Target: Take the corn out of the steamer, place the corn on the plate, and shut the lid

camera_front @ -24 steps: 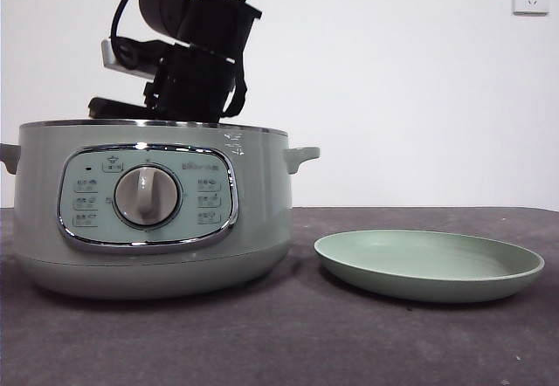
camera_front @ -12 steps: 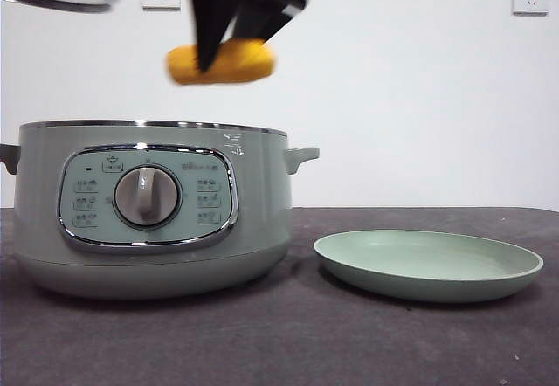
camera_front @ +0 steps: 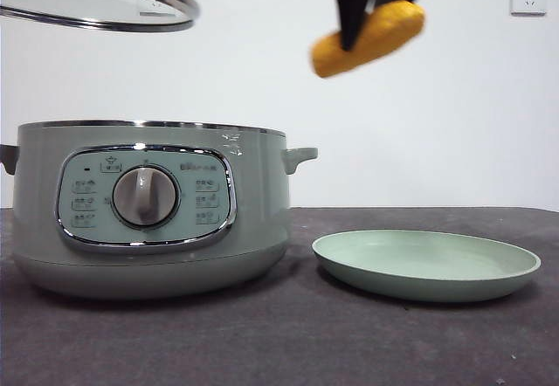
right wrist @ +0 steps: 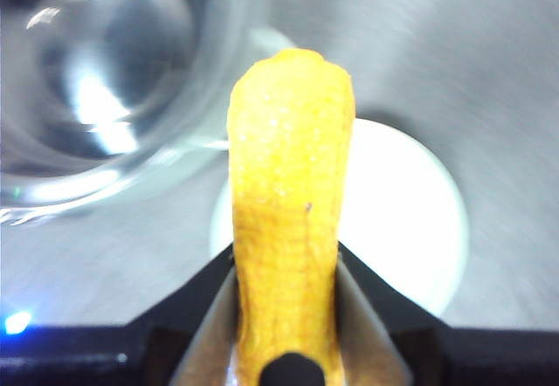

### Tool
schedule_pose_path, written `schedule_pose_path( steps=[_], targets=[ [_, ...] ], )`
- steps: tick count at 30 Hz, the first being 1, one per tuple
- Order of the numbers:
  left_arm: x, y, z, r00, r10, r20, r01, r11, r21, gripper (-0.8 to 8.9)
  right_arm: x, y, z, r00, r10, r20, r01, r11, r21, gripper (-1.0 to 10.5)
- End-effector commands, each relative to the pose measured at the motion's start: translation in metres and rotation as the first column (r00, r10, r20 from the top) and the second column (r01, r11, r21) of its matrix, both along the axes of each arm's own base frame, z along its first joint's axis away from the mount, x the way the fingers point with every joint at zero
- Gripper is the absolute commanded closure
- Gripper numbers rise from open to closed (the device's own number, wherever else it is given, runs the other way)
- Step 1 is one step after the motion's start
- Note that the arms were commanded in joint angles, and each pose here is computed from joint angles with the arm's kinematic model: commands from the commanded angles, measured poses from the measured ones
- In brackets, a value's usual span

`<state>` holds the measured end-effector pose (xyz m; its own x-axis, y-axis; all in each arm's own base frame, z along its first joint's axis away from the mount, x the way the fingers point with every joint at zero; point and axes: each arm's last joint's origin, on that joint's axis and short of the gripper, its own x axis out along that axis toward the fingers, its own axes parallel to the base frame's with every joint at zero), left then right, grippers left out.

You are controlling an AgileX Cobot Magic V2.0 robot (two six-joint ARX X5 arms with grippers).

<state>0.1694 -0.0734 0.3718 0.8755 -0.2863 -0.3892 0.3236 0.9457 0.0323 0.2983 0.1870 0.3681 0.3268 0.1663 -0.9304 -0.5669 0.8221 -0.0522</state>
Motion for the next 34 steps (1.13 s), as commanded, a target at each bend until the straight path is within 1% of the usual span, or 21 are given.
schedule_pose_path(
  steps=[1, 3, 7, 11, 13, 20, 26, 30, 32, 34],
  targets=[
    [0.002, -0.002, 0.009, 0.997, -0.024, 0.067, 0.026, 0.999, -0.03, 8.22, 0.013, -0.022, -0.016, 0.99, -0.119, -0.07, 0.117, 0.993, -0.029, 9.6],
    [0.005, -0.003, 0.008, 0.998, -0.029, 0.063, 0.031, 0.999, -0.03, 8.22, 0.02, -0.037, -0.026, 0.979, -0.175, -0.103, 0.171, 0.984, -0.047, 9.6],
    [0.008, -0.005, 0.007, 0.998, -0.029, 0.056, 0.03, 0.999, -0.027, 8.22, 0.026, -0.057, -0.05, 0.955, -0.239, -0.176, 0.224, 0.97, -0.097, 9.6],
    [0.008, -0.005, 0.007, 0.998, -0.028, 0.06, 0.03, 0.999, -0.029, 8.22, 0.022, -0.063, -0.08, 0.931, -0.257, -0.259, 0.222, 0.962, -0.157, 9.6],
    [0.009, -0.005, 0.007, 0.997, -0.028, 0.067, 0.03, 0.999, -0.031, 8.22, 0.02, -0.061, -0.095, 0.929, -0.252, -0.271, 0.213, 0.963, -0.165, 9.6],
    [0.009, -0.005, 0.008, 0.997, -0.028, 0.078, 0.03, 0.999, -0.036, 8.22, 0.011, -0.041, -0.142, 0.95, -0.219, -0.221, 0.196, 0.973, -0.121, 9.6],
    [0.009, -0.005, 0.009, 0.996, -0.027, 0.081, 0.03, 0.999, -0.037, 8.22, 0.007, -0.021, -0.174, 0.977, -0.181, -0.112, 0.176, 0.983, -0.049, 9.6],
    [0.009, -0.005, 0.009, 0.996, -0.027, 0.08, 0.03, 0.999, -0.037, 8.22, 0.002, -0.015, -0.189, 0.981, -0.19, -0.038, 0.187, 0.98, -0.067, 9.6],
    [0.009, -0.005, 0.009, 0.996, -0.027, 0.081, 0.03, 0.999, -0.037, 8.22, -0.001, -0.015, -0.194, 0.982, -0.186, -0.042, 0.183, 0.981, -0.066, 9.6],
    [0.009, -0.005, 0.009, 0.996, -0.027, 0.082, 0.03, 0.999, -0.037, 8.22, -0.002, -0.016, -0.197, 0.981, -0.186, -0.052, 0.182, 0.981, -0.073, 9.2]
  ],
)
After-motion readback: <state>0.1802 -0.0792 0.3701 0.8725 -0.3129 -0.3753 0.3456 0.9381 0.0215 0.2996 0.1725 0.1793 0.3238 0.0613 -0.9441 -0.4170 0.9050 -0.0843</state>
